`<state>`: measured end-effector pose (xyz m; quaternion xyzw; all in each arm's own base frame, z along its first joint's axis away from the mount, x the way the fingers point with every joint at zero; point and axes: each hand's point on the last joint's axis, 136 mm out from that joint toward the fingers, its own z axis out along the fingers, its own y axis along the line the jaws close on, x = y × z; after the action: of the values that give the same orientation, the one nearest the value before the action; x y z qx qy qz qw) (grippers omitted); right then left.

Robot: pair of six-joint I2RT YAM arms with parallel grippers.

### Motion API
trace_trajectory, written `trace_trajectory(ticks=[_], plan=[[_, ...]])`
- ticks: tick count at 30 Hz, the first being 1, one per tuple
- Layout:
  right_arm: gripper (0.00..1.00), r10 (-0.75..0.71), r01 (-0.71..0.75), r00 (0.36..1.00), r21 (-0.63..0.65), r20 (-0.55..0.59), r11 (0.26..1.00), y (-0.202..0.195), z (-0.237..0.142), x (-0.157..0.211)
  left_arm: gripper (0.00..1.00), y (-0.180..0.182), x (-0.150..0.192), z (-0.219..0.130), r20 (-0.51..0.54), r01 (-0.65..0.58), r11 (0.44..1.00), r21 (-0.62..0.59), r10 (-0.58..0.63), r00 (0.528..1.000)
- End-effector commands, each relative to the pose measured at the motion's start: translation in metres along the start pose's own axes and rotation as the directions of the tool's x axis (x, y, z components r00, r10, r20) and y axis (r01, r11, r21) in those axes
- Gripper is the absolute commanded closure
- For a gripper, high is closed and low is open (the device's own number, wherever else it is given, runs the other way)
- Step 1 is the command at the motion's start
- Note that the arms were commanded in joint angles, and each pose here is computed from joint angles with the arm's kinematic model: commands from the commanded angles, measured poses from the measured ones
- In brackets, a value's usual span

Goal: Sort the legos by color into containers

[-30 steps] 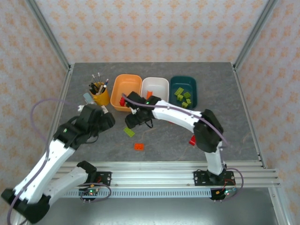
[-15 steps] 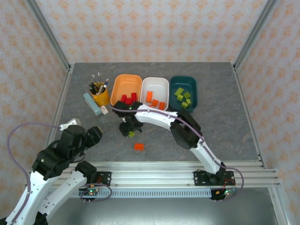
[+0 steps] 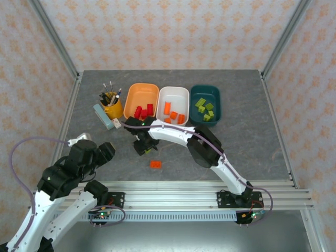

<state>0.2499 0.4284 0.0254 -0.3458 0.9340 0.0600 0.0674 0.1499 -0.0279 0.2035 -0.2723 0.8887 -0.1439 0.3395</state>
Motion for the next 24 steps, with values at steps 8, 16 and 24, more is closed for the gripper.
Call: trace_trajectory(ticks=[8, 16, 24], plan=[[0.56, 0.009, -0.006, 0.998, 0.057, -0.060, 0.998, -0.006, 0.016, 0.011, 0.25, -0.008, 0.002, 0.006, -0.019, -0.022, 1.000, 0.020, 0.023, 1.000], [0.73, 0.027, -0.024, 0.999, 0.092, -0.035, 0.996, -0.012, 0.011, 0.007, 0.25, -0.017, 0.006, 0.011, -0.039, -0.027, 0.998, 0.059, 0.029, 0.999], [0.77, 0.089, -0.092, 0.995, 0.077, 0.048, 0.993, -0.021, -0.019, -0.010, 0.25, -0.036, 0.016, 0.020, -0.099, -0.059, 0.988, 0.142, 0.074, 0.992]])
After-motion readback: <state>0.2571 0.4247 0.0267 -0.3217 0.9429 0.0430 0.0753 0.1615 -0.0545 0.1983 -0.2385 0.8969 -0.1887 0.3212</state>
